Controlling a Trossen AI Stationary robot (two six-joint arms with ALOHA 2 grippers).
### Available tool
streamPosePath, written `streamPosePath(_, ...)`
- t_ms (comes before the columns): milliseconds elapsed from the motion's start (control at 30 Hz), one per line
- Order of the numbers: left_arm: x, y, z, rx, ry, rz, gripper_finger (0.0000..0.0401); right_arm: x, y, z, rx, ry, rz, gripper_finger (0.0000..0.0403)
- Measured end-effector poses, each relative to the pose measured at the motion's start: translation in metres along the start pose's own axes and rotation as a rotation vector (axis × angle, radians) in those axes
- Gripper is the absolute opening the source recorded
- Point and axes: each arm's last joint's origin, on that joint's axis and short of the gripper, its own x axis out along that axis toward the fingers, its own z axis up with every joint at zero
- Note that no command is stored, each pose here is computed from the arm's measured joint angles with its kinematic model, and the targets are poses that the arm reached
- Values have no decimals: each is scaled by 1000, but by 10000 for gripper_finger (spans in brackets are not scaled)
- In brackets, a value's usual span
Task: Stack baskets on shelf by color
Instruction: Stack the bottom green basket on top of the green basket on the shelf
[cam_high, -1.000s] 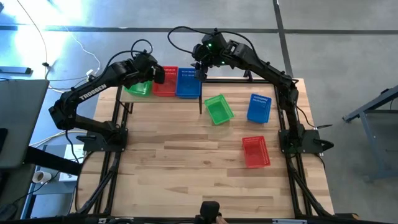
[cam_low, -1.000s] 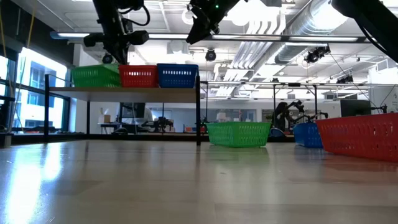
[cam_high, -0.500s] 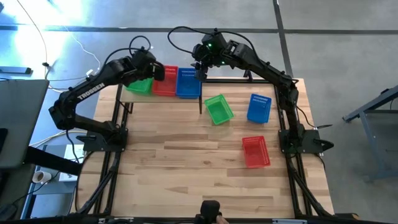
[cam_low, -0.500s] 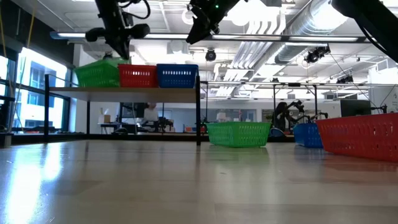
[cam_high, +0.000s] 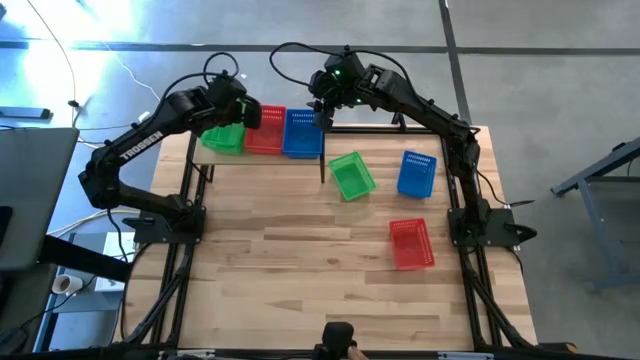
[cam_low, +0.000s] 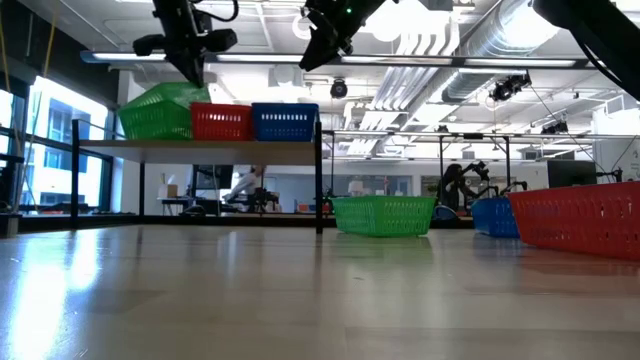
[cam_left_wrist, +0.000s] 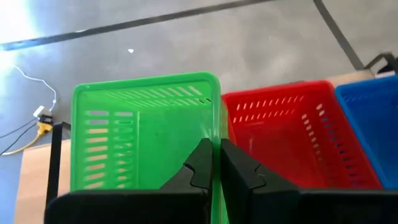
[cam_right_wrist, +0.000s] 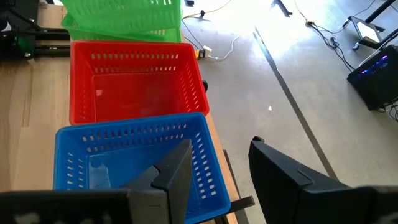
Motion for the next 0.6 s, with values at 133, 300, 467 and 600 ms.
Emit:
streamPosePath(133,1,2,-5,44,59,5,5,0,0,0,0,0,0,146)
streamPosePath(300,8,-2,-6,73,93,20,5,0,0,0,0,0,0,146)
streamPosePath(467,18,-7,-8,129,136,34,5,0,0,0,0,0,0,146)
streamPosePath(600,26,-11,-10,149,174,48,5,0,0,0,0,0,0,146)
